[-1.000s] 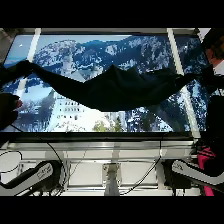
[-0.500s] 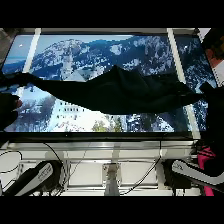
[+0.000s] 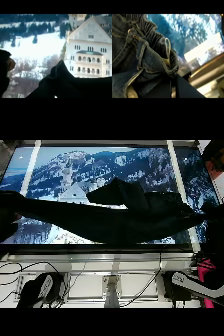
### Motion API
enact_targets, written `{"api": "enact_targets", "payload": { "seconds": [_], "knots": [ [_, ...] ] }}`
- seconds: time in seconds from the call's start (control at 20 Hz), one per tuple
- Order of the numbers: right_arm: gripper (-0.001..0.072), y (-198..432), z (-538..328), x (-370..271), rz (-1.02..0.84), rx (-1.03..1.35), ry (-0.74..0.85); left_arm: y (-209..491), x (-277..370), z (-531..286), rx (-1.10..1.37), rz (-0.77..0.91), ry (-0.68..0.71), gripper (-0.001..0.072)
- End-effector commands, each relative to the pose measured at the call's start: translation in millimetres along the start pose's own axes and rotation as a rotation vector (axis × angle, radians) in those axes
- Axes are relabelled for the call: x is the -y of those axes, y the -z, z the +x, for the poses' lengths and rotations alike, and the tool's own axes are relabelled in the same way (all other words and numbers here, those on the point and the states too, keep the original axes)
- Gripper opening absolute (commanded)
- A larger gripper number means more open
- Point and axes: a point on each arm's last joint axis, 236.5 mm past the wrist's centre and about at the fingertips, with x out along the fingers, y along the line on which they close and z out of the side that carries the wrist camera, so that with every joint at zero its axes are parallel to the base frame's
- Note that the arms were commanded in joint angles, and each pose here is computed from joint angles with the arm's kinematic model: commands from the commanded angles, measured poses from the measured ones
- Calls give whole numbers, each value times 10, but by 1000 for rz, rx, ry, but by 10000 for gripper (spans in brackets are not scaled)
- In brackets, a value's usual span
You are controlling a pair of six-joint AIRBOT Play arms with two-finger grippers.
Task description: Fold the clothes and pants, and hang the long-sleeved shirts on hangers.
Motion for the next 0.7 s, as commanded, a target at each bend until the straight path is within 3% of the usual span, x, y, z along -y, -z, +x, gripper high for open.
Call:
{"api": "enact_targets", "payload": {
  "seconds": [0.0,0.2,0.45,0.6,0.65],
  "knots": [
    [32,145,-15,32,-13,-59,13,454,100,130,-193,-45,48,6],
    [32,157,-16,38,-13,-64,15,856,250,865,-409,-79,147,6],
    [32,14,-9,17,10,-4,6,455,246,1944,-201,-74,96,7],
    [36,-257,-24,-29,97,110,-18,535,300,2287,-201,-112,93,10],
    [71,-313,-31,-37,105,134,-23,527,312,2350,-190,-130,98,74]
  ]
}}
